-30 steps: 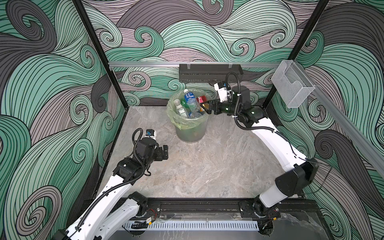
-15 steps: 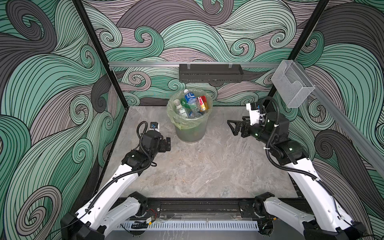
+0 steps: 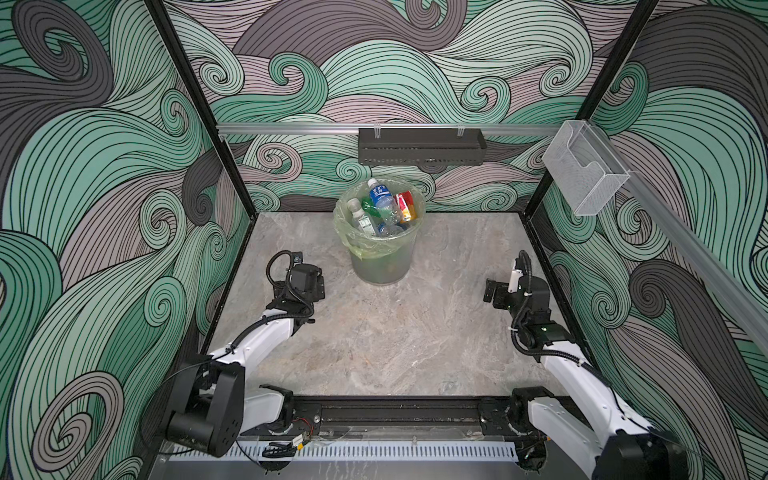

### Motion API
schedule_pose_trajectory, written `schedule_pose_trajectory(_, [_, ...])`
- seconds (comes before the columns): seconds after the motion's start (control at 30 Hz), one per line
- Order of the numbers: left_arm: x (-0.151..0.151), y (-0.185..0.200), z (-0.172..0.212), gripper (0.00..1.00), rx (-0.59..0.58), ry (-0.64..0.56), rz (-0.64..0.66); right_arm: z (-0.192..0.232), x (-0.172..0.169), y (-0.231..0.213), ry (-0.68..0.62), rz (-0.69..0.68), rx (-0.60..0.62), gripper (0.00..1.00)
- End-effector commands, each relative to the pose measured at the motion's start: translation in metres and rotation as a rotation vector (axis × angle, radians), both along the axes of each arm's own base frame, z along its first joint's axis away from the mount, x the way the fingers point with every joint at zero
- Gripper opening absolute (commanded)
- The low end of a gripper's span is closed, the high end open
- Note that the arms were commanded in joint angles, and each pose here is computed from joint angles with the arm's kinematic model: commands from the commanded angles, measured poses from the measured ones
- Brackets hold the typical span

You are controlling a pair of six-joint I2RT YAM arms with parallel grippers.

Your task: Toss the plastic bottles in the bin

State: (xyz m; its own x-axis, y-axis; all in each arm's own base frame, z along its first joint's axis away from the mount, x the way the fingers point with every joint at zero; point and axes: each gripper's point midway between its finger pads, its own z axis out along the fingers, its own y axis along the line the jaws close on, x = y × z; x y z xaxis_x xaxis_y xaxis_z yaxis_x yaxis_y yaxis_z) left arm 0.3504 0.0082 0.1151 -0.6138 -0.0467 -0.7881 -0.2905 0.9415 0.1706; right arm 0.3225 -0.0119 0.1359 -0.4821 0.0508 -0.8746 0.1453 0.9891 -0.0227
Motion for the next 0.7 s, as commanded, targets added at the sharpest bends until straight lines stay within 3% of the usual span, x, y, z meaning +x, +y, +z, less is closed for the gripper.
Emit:
schedule_pose_trajectory(0.0, [0.033, 0.002, 0.036, 0.99, 0.017, -0.145, -0.019, 0.020, 0.022, -0.019, -0.199, -0.077, -0.012, 1.00])
schedule_pose_trajectory(0.17, [0.046, 0.014, 0.014, 0.99, 0.106, -0.140, -0.065, -0.014, 0.034, -0.025, -0.121, -0.087, -0.028, 1.00])
schedule_pose_trajectory(0.27, [0.045, 0.028, -0.005, 0.99, 0.049, -0.212, -0.055, -0.014, 0.037, -0.027, -0.148, -0.102, -0.033, 1.00])
schedule_pose_trajectory(0.4, [0.044, 0.039, -0.023, 0.99, -0.051, -0.221, -0.045, -0.012, 0.046, -0.023, -0.191, -0.066, -0.044, 1.00])
schedule_pose_trajectory(0.6, [0.046, 0.040, -0.028, 0.99, -0.069, -0.233, -0.061, -0.032, 0.064, -0.009, -0.278, 0.017, -0.037, 1.00])
schedule_pose_trajectory(0.67, [0.045, 0.040, -0.029, 0.99, -0.077, -0.220, -0.058, -0.043, 0.064, -0.012, -0.143, -0.005, -0.025, 1.00])
